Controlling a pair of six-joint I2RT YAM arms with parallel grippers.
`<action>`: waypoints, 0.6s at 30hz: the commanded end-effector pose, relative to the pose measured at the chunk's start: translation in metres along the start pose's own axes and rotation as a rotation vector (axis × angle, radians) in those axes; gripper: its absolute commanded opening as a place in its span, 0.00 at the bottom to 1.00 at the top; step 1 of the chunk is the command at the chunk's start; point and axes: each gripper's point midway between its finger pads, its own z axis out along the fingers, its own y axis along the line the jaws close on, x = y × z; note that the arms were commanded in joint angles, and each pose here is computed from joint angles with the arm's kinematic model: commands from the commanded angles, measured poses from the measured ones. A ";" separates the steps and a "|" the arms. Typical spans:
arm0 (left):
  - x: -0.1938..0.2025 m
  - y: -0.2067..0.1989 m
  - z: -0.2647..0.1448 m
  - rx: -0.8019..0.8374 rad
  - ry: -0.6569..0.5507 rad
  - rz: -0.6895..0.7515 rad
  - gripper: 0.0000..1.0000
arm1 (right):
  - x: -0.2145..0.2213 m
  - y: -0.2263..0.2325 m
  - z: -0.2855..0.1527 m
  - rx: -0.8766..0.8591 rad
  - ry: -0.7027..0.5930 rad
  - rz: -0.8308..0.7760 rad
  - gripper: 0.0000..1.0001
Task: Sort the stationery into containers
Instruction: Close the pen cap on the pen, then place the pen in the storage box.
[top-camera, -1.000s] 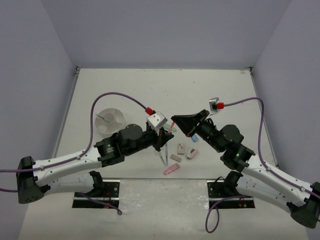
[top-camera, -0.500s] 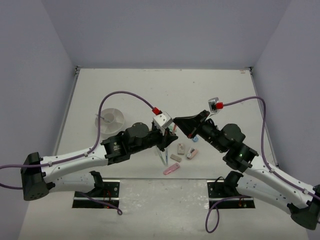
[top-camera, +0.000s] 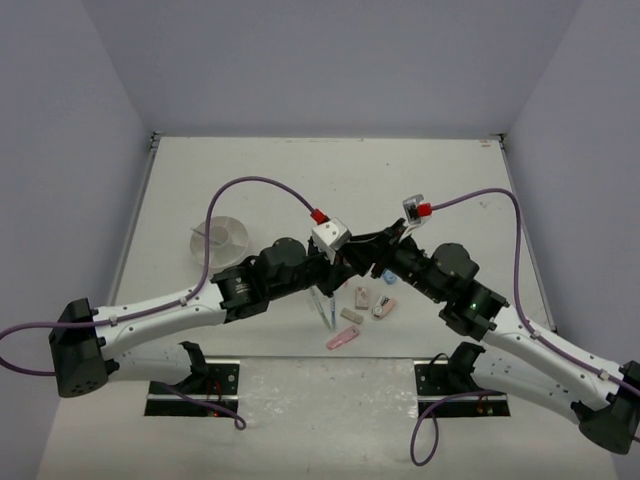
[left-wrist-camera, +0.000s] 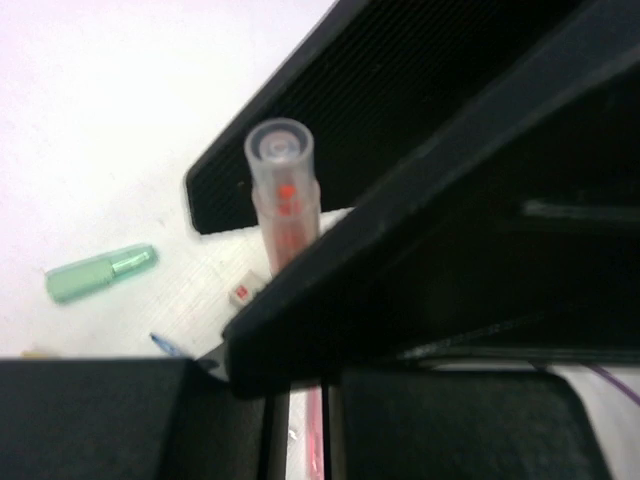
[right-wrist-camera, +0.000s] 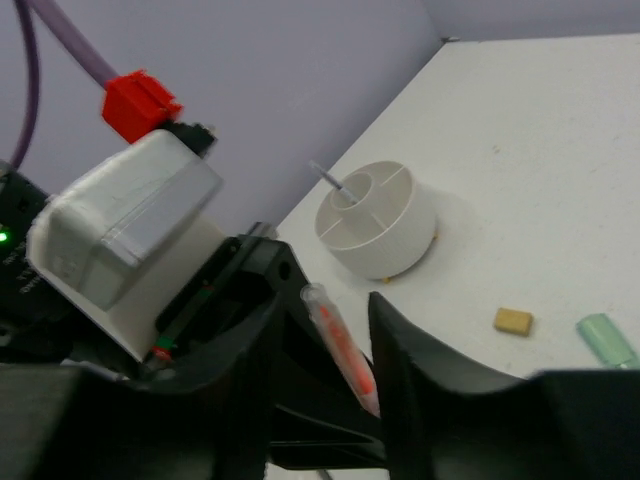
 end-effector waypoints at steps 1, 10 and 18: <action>-0.102 -0.022 -0.006 0.072 -0.330 0.032 0.00 | 0.048 0.028 -0.013 -0.110 0.233 0.102 0.57; -0.080 0.030 0.003 -0.138 -0.279 -0.012 0.00 | -0.026 0.025 -0.037 0.038 0.034 0.034 0.99; -0.086 0.147 -0.043 -0.685 -0.309 -0.148 0.00 | -0.065 -0.014 -0.077 0.303 -0.101 -0.009 0.99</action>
